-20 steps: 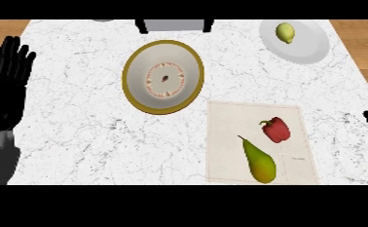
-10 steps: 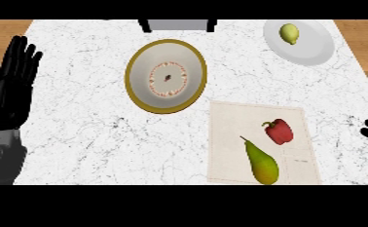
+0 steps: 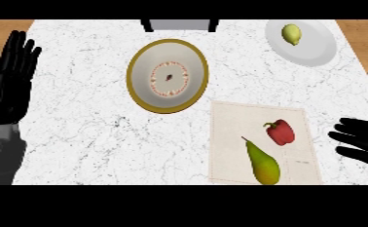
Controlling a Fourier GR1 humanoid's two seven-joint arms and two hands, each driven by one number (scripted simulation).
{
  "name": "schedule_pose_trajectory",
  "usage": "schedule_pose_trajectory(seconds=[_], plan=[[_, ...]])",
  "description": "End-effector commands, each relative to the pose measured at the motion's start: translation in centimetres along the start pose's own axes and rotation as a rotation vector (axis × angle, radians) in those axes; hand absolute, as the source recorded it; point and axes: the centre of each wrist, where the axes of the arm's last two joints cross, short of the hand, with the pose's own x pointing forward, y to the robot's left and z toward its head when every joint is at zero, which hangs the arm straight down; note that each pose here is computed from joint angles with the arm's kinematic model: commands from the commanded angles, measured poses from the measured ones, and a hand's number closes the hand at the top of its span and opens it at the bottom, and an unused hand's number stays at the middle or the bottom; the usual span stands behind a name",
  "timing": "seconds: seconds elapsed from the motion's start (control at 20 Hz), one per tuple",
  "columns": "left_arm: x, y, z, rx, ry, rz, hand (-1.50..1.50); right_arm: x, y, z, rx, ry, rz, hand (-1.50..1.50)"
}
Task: Pick the bell pepper from the placemat and place it in the bowl
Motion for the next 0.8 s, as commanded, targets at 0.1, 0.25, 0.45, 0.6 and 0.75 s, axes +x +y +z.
schedule_pose_trajectory(seconds=[0.1,0.25,0.45,0.6,0.75], plan=[[-0.7,-0.4,1.4,-0.014,0.001,-0.005,0.00,-1.2,1.6,-2.2,0.046,0.003,-0.039,-1.50],[-1.3,-1.7,-0.4,-0.016,0.004,-0.003,0.00,-2.9,3.2,-4.2,0.070,0.003,-0.026,-1.50],[0.9,-0.9,-0.9,-0.013,0.000,0.007,0.00,-3.7,5.1,-6.7,0.076,0.043,-0.039,-1.50],[0.8,-0.3,-1.2,0.009,-0.014,-0.003,0.00,-5.5,4.8,-7.4,0.057,0.032,-0.032,-1.50],[0.1,0.2,0.5,-0.010,0.000,0.000,0.00,-6.2,7.6,-7.4,0.026,0.031,-0.051,-1.50]])
